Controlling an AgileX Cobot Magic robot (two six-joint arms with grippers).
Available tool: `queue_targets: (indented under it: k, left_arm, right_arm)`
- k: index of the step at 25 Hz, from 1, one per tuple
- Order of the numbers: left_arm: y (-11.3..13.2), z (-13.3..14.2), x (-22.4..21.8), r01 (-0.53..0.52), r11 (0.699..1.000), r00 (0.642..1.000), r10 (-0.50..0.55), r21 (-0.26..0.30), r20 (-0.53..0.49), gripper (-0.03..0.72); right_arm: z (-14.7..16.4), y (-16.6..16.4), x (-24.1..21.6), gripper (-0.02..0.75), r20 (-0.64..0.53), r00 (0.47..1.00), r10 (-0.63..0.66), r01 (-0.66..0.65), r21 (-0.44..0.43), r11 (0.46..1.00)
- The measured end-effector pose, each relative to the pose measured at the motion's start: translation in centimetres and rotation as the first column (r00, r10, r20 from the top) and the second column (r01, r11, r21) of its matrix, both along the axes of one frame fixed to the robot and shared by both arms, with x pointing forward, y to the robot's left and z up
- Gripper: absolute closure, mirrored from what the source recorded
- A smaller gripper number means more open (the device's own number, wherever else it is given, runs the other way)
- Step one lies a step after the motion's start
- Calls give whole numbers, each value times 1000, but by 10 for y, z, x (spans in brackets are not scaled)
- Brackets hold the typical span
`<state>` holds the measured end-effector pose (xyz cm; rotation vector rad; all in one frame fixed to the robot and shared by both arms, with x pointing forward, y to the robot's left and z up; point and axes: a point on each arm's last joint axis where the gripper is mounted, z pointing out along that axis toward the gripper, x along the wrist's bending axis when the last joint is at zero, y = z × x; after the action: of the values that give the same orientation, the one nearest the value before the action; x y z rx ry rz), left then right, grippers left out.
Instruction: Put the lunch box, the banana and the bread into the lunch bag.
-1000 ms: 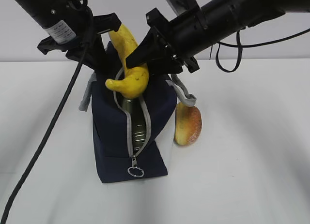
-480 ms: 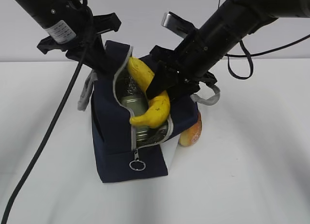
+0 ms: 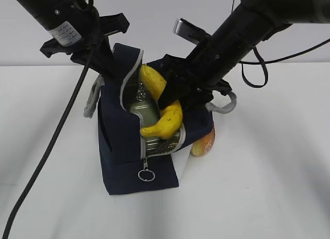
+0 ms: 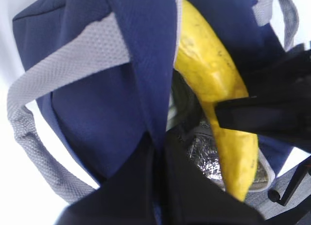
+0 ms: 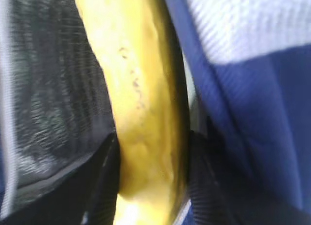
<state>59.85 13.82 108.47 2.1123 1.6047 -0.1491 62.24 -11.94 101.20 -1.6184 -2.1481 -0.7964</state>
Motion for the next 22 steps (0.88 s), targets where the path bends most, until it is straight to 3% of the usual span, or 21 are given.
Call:
queue_targets:
  k: [6, 14, 22]
  left_arm:
    - [0, 0, 0, 0, 1000, 1000, 0, -1, 0, 688]
    - [0, 0, 0, 0, 1000, 1000, 0, -2, 0, 688]
    - [0, 0, 0, -1, 1000, 1000, 1, -6, -1, 688]
  right_arm:
    - [-16, 3, 4, 433, -20, 1000, 1, -1, -13, 1000]
    - [-15, 3, 9, 431, 26, 999, -30, 30, -8, 1000]
    - [-5, 0, 16, 430, 96, 995, 5, 2, -69, 998]
